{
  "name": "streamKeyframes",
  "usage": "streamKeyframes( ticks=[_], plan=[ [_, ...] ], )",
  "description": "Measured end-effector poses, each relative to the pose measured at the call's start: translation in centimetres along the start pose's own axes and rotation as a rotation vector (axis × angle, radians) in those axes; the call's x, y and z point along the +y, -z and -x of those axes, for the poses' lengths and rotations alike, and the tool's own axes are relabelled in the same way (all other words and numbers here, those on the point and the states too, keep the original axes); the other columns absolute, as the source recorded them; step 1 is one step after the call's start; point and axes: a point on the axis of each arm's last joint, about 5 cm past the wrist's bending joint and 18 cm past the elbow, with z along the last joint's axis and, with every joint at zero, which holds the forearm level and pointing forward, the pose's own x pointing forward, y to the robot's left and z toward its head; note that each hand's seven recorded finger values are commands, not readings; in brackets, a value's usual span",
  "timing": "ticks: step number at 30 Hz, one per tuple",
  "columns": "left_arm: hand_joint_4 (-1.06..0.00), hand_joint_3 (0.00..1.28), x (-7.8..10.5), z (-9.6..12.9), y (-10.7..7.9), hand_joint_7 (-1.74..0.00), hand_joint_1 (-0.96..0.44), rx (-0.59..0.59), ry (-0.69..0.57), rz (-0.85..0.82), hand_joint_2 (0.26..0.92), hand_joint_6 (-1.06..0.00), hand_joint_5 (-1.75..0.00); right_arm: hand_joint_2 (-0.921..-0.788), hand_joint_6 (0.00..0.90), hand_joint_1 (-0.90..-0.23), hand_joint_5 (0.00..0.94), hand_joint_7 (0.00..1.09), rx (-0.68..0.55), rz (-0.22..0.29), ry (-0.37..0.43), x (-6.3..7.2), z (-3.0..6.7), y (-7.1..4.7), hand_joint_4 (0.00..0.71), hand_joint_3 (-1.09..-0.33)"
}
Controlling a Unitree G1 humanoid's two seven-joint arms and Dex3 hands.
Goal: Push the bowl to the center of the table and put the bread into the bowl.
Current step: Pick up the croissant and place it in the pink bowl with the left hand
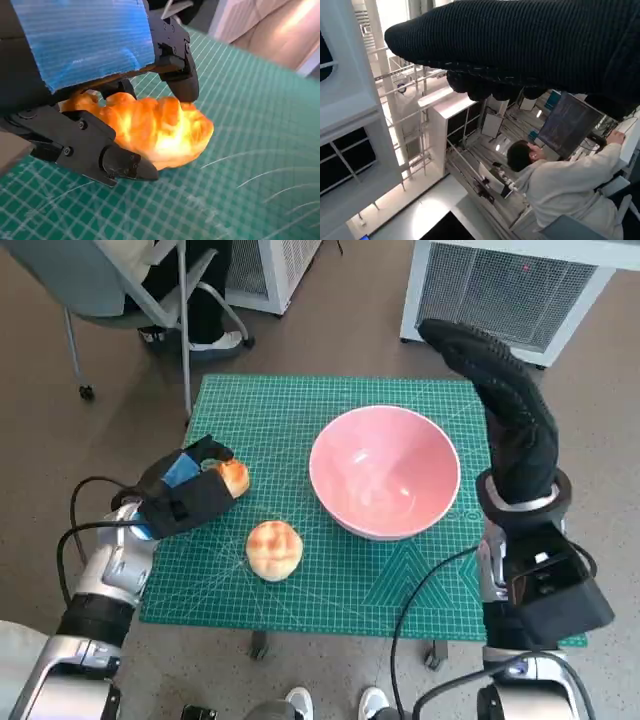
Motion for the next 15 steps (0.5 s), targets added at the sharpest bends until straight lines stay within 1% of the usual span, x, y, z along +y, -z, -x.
streamKeyframes(
  ticks=[4,9,15],
  plan=[
    [-0.63,0.14,1.1,0.5,-1.5,-1.22,0.00,-0.084,-0.058,0.023,0.921,-0.52,-1.28,-0.921,0.028,-0.560,0.010,0.71,0.002,0.001,0.000,0.0,0.03,0.0,0.305,-0.725],
    [-0.65,0.12,2.6,1.4,-4.0,-1.19,0.00,-0.219,-0.153,0.054,0.921,-0.55,-1.26,-0.921,0.025,-0.569,0.010,0.71,0.001,-0.001,0.003,0.1,0.03,0.0,0.307,-0.724],
    [-0.68,0.09,3.5,2.2,-6.7,-1.16,0.00,-0.356,-0.245,0.081,0.920,-0.60,-1.22,-0.921,0.023,-0.574,0.010,0.71,0.000,-0.001,0.003,0.1,0.03,0.0,0.308,-0.723]
  ],
)
